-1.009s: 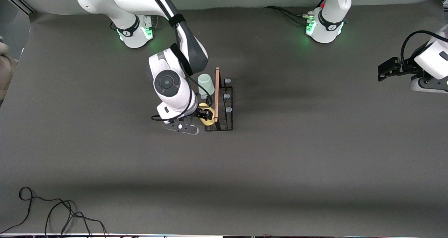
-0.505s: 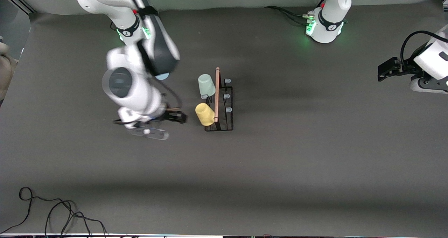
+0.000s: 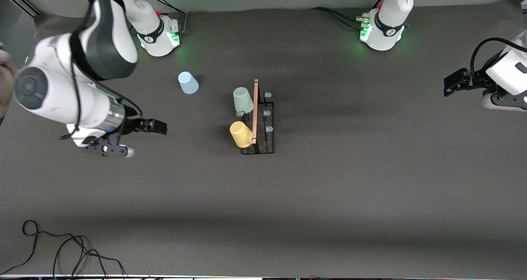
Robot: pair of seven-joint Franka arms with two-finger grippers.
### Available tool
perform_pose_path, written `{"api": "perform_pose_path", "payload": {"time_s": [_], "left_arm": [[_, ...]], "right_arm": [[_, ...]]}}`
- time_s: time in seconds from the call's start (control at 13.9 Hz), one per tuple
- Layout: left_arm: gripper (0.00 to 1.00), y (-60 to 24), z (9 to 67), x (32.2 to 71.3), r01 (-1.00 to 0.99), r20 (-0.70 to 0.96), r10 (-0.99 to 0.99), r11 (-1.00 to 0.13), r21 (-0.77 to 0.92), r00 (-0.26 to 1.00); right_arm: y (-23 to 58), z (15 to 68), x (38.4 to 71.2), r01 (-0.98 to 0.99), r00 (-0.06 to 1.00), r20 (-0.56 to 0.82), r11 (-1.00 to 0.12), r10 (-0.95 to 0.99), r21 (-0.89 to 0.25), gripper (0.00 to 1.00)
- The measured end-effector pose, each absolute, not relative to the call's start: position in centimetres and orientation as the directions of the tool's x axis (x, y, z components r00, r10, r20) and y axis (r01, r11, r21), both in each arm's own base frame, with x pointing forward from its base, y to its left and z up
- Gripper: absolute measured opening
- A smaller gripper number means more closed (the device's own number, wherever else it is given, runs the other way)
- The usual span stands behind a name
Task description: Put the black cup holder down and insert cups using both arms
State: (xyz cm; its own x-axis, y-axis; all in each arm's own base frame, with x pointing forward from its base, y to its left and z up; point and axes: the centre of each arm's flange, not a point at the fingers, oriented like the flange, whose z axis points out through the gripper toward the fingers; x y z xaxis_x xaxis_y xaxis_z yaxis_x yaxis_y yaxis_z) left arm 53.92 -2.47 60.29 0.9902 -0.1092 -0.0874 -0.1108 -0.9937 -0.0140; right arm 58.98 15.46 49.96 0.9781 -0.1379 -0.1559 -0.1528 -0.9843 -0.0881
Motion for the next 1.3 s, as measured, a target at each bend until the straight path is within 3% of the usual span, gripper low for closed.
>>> {"api": "perform_pose_path", "payload": {"time_s": [1.3], "left_arm": [[1.00, -2.5, 60.2, 54.0, -0.111, -0.089, -0.109, -0.994, -0.014, 0.990]], "right_arm": [[9.2, 60.9, 55.2, -0.087, 0.989, -0.123, -0.996, -0.084, -0.025, 1.00]]}}
